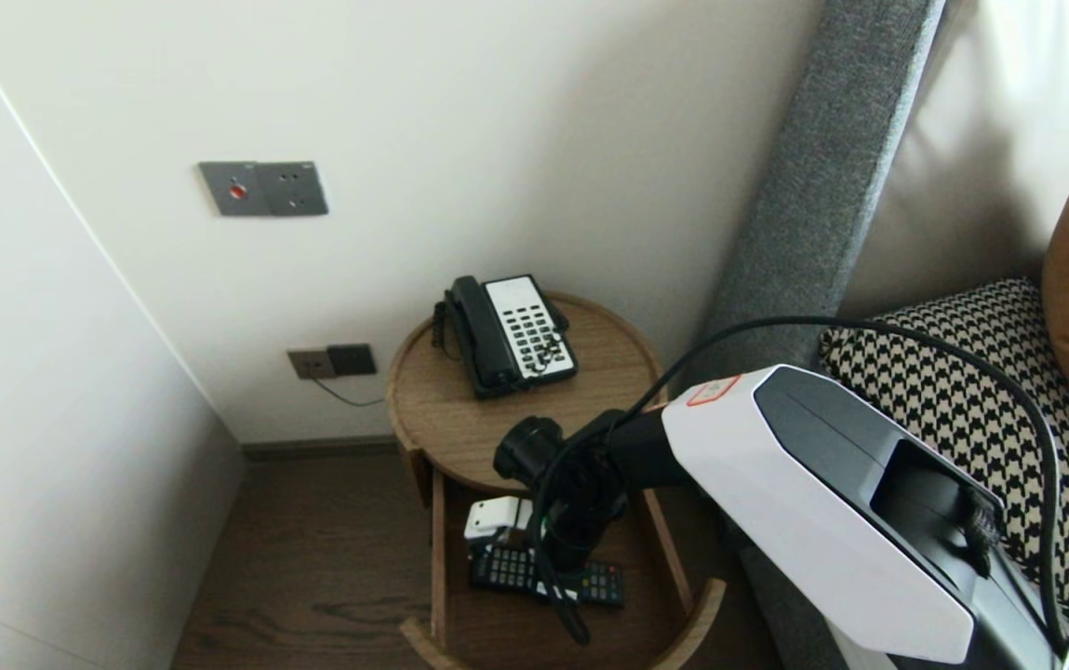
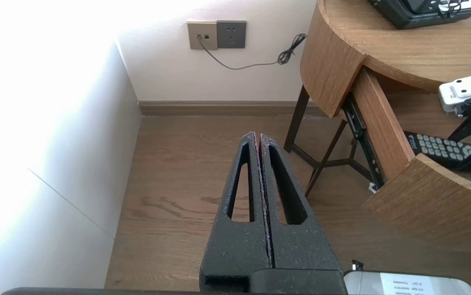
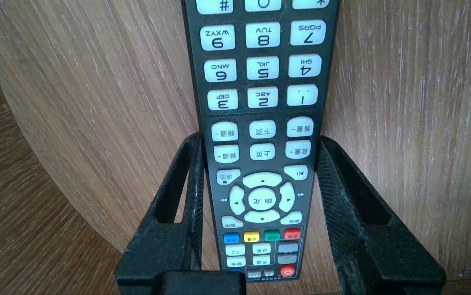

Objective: Put the remote controls on the table in the drawer one by one

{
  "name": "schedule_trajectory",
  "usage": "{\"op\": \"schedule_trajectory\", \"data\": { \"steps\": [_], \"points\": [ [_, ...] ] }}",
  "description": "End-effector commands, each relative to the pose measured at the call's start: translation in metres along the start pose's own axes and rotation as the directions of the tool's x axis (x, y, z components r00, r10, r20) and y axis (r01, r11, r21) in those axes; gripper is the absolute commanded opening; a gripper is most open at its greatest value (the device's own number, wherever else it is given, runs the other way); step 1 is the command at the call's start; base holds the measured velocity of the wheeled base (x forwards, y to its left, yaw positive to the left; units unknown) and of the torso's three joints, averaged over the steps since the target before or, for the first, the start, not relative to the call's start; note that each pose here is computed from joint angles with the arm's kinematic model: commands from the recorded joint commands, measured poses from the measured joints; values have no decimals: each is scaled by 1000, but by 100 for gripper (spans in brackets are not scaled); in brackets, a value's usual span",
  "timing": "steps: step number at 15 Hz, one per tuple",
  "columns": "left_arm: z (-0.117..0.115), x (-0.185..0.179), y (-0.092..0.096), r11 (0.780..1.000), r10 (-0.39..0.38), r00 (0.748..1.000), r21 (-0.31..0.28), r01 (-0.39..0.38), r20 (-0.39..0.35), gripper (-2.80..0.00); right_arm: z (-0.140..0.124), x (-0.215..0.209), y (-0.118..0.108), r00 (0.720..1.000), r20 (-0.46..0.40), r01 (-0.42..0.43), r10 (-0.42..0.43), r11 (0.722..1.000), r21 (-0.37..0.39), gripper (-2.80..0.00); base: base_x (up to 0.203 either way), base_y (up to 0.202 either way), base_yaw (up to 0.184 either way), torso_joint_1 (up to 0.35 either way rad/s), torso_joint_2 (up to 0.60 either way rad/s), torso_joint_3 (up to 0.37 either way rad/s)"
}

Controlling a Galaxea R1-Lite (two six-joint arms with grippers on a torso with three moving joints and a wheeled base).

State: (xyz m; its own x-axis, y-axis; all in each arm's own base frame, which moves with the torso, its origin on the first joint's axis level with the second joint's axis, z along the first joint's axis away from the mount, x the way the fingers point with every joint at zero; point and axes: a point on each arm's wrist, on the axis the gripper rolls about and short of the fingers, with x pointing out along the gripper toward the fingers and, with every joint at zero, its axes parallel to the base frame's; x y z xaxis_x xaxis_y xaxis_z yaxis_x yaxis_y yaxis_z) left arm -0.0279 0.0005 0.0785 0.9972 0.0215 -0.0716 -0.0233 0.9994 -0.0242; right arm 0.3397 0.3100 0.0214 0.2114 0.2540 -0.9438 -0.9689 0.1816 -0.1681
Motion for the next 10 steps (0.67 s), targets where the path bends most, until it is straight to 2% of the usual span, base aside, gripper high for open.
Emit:
{"op": "schedule_trajectory", "data": {
  "steps": [1, 10],
  "points": [
    [0, 0, 0, 1000, 0, 1000, 0, 0, -2, -280, -1, -1, 1, 1000, -6, -5, 5, 1000, -3, -280, 0, 0, 0, 0, 0, 0],
    [0, 0, 0, 1000, 2, 1000, 0, -2, -2, -280, 2, -18, -1, 1000, -8, 15, -15, 1000, -1, -280, 0, 0, 0, 0, 0, 0]
  ]
}}
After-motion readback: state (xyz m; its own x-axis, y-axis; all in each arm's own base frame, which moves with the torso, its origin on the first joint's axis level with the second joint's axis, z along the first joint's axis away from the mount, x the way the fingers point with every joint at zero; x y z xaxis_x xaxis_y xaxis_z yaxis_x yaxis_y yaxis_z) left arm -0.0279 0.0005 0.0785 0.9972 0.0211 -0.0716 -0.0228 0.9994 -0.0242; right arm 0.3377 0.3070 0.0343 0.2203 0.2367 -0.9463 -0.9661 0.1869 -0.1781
